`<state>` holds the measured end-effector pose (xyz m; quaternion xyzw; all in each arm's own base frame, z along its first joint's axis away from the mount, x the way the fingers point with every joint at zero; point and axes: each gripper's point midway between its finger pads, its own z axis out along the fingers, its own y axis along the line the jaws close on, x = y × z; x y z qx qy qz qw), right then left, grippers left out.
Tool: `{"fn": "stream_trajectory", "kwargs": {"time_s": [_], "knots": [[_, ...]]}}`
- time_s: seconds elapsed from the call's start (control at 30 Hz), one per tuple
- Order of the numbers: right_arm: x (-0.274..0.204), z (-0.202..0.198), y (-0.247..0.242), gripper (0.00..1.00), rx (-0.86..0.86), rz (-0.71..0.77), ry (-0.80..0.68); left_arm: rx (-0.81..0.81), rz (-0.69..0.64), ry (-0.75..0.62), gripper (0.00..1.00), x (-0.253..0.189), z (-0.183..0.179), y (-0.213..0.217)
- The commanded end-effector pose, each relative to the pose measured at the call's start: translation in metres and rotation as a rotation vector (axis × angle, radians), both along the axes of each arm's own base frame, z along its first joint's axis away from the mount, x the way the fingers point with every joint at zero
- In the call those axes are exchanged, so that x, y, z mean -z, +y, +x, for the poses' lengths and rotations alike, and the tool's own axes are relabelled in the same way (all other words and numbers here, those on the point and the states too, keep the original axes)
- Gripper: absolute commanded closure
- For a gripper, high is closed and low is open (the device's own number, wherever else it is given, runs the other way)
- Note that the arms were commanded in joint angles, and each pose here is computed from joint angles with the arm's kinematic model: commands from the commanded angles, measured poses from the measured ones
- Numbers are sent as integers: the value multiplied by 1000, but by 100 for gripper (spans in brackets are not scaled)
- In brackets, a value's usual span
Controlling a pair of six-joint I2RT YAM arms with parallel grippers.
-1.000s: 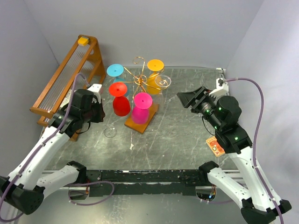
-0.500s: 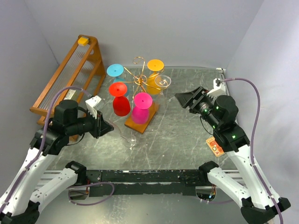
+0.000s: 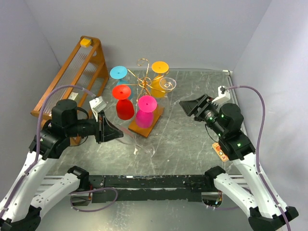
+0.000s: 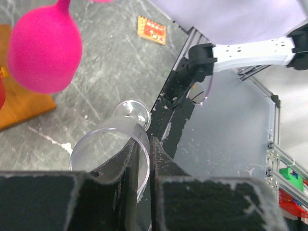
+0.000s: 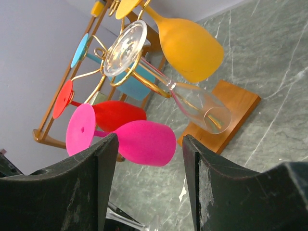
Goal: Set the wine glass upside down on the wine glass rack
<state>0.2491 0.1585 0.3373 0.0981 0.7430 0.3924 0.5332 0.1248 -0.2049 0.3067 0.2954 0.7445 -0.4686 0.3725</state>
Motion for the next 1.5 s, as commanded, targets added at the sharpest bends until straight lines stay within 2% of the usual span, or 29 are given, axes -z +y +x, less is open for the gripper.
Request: {"fn": "stream_trajectory", "kwargs": {"time_s": [0.0,0.2,0.37,0.5,0.77,0.9,1.03,1.13,1.33,1.47], "knots": [[-13,-8,0,44,-15,47,-75,103,-131,-115,86,-60,-10,-10],[-24,-16,1,44,-33,128,-133,163,-228,-148,84,-94,-9,-21],[-39,-24,2,44,-51,222,-183,118,-262,-167,84,-119,10,-27],[-58,-32,1,44,-68,314,-237,109,-337,-189,84,-147,18,-32],[-131,-54,11,45,-191,275,-419,41,-479,-320,84,-214,29,-31],[-174,-65,9,45,-214,328,-534,-44,-544,-365,83,-238,44,-27],[-202,-69,11,45,-244,391,-573,-134,-594,-386,83,-252,64,-24],[-209,-65,17,47,-270,448,-550,-191,-626,-407,83,-259,81,-23],[-201,-37,22,50,-229,539,-373,-215,-663,-389,84,-259,113,-34],[-181,-1,17,52,-90,641,-167,-165,-683,-370,84,-257,121,-46]]}}
